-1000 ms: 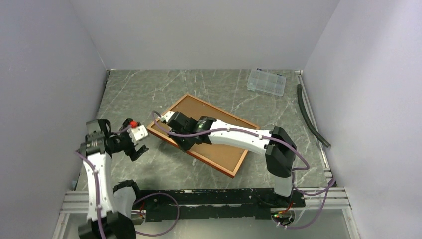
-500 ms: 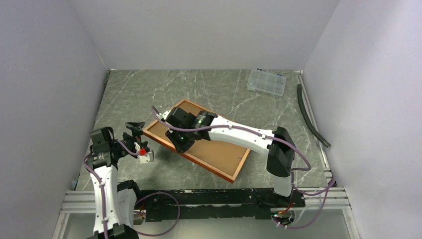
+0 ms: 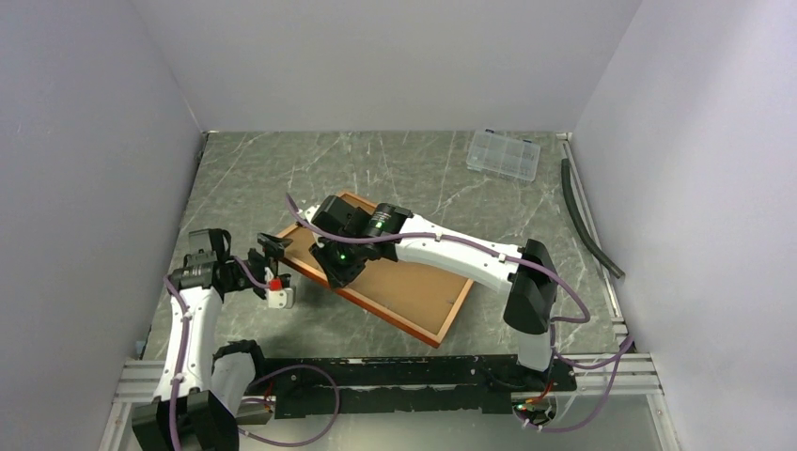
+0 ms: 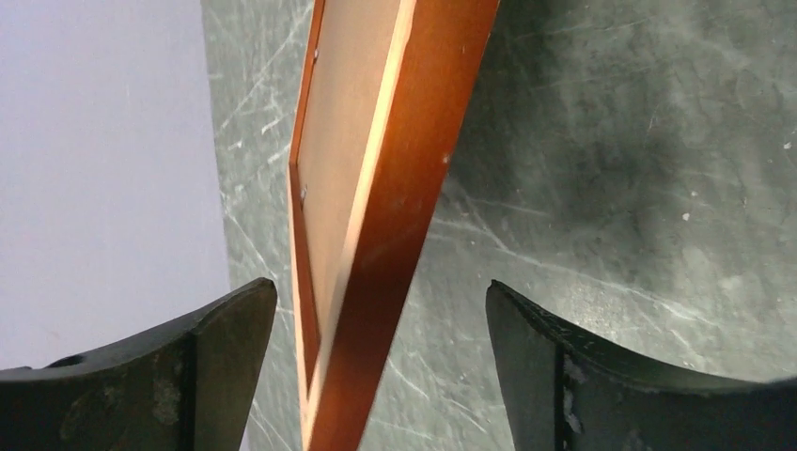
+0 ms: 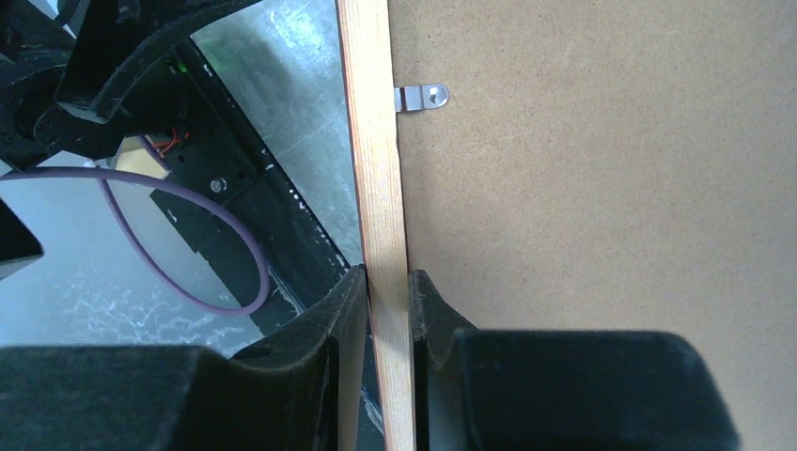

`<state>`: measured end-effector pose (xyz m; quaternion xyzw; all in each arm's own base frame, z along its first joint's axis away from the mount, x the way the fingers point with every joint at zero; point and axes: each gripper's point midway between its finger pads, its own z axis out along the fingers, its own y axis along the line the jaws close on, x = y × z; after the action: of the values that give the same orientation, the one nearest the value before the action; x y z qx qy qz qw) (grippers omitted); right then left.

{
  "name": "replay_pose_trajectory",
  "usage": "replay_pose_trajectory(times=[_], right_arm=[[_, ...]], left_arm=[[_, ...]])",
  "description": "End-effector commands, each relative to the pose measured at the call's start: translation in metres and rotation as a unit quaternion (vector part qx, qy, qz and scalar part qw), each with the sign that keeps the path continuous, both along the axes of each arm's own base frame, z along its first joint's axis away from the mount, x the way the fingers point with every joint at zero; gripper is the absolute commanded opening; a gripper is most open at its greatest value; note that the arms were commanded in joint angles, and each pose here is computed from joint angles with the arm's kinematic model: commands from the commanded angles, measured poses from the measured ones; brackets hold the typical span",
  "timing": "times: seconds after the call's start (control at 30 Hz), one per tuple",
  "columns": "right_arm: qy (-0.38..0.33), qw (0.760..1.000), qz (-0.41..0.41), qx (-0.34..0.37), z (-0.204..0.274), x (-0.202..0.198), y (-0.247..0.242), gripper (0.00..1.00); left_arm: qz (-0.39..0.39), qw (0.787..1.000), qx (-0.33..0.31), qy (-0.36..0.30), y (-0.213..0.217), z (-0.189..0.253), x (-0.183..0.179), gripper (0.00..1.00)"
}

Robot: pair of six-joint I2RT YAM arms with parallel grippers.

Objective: Put the photo into the frame
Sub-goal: Turn over the photo frame at the center of the board.

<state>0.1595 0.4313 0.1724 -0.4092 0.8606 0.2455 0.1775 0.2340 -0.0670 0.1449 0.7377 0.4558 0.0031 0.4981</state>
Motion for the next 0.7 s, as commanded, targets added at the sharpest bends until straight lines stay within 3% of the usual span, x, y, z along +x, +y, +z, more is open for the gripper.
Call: replay_pose_trajectory(times=[0.0,0.2,0.3,0.4,0.67], right_arm=[[-0.002,0.997,0.008,0.071,0.049,-0.004,0.014,0.00],[0.006,0.997,0.013,0.073,0.056,-0.005,0.010,0.00],[0.014,0.996,0.012,0.083,0.062,-0.005,0.009,0.00],[0.017,0.996,0.012,0.083,0.065,-0.004,0.007,0.00],[0.011,0.996,0.004,0.093,0.084,0.002,-0.009,0.02]], left_arm=[[-0.091,0.985,0.076,-0.126,-0.011,0.022,0.018,0.83],[-0.105,0.982,0.092,-0.130,-0.020,0.021,0.026,0.64],[-0.104,0.980,0.099,-0.134,-0.020,0.021,0.029,0.63],[-0.104,0.981,0.100,-0.129,-0.020,0.022,0.032,0.54],[-0.097,0.981,0.102,-0.133,-0.020,0.028,0.034,0.09]])
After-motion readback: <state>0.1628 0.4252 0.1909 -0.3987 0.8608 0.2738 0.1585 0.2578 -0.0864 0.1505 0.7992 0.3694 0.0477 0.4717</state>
